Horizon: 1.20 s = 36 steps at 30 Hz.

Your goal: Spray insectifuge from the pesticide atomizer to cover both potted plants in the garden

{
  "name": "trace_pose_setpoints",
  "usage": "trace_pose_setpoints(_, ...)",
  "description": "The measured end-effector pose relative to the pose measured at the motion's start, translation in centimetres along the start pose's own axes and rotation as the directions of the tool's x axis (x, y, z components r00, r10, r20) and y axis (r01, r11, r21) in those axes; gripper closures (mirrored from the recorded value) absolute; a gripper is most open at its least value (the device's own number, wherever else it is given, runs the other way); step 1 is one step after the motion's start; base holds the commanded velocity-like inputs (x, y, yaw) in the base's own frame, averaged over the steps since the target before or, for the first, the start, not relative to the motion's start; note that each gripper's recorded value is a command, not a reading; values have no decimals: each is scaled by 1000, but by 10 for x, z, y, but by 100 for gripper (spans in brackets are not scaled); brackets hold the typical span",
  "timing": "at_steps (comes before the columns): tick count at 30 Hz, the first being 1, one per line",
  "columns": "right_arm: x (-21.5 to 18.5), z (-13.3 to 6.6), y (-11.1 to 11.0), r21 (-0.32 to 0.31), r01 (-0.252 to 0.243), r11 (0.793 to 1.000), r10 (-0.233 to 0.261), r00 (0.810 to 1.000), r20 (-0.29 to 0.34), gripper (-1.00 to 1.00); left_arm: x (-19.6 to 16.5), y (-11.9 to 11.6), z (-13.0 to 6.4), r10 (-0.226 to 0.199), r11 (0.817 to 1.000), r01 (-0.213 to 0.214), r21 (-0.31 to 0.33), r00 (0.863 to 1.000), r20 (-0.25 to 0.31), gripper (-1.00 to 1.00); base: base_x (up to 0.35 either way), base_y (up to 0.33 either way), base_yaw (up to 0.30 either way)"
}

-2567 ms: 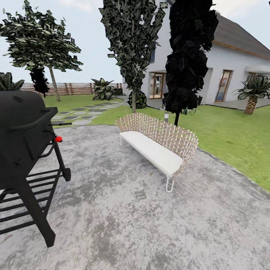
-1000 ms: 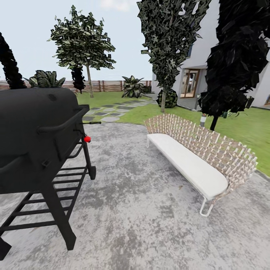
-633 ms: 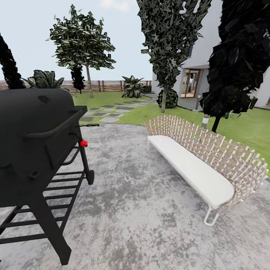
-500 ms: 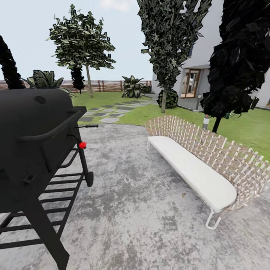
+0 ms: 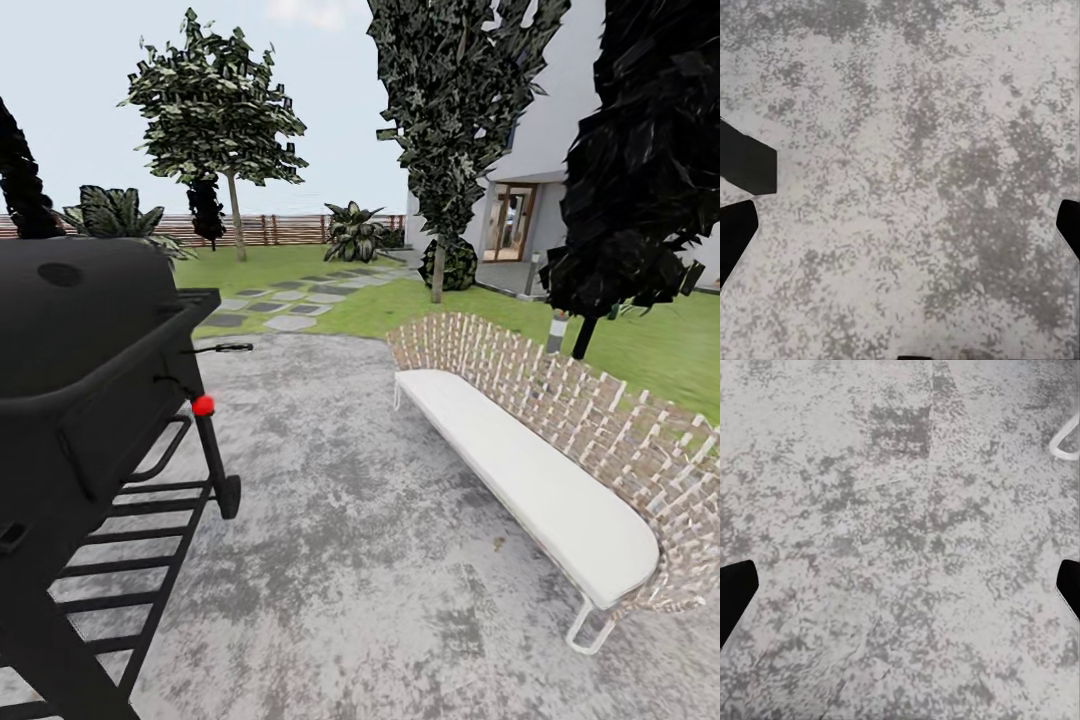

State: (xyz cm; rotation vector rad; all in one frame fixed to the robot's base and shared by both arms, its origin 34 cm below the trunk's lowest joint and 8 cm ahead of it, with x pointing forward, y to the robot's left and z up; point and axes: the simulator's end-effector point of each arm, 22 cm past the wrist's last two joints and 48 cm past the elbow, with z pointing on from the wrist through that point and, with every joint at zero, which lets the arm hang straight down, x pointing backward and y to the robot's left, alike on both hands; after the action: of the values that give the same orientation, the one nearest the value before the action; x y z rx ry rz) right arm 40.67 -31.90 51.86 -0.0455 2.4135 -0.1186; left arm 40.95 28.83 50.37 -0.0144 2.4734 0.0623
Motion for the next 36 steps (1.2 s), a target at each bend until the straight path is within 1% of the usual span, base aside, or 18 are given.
trace_pose_setpoints(22,1,0,5,-7,0,1000,0,1000,-3,-100,1,-1,0,0,1000,0,2,1000,-1,-100,336,-146,1)
trace_pose_setpoints(36,9,0,5,-8,1,1000,-2,1000,-22,-100,8,-1,0,1,1000,-1,2,1000,-19,-100,334,-160,67)
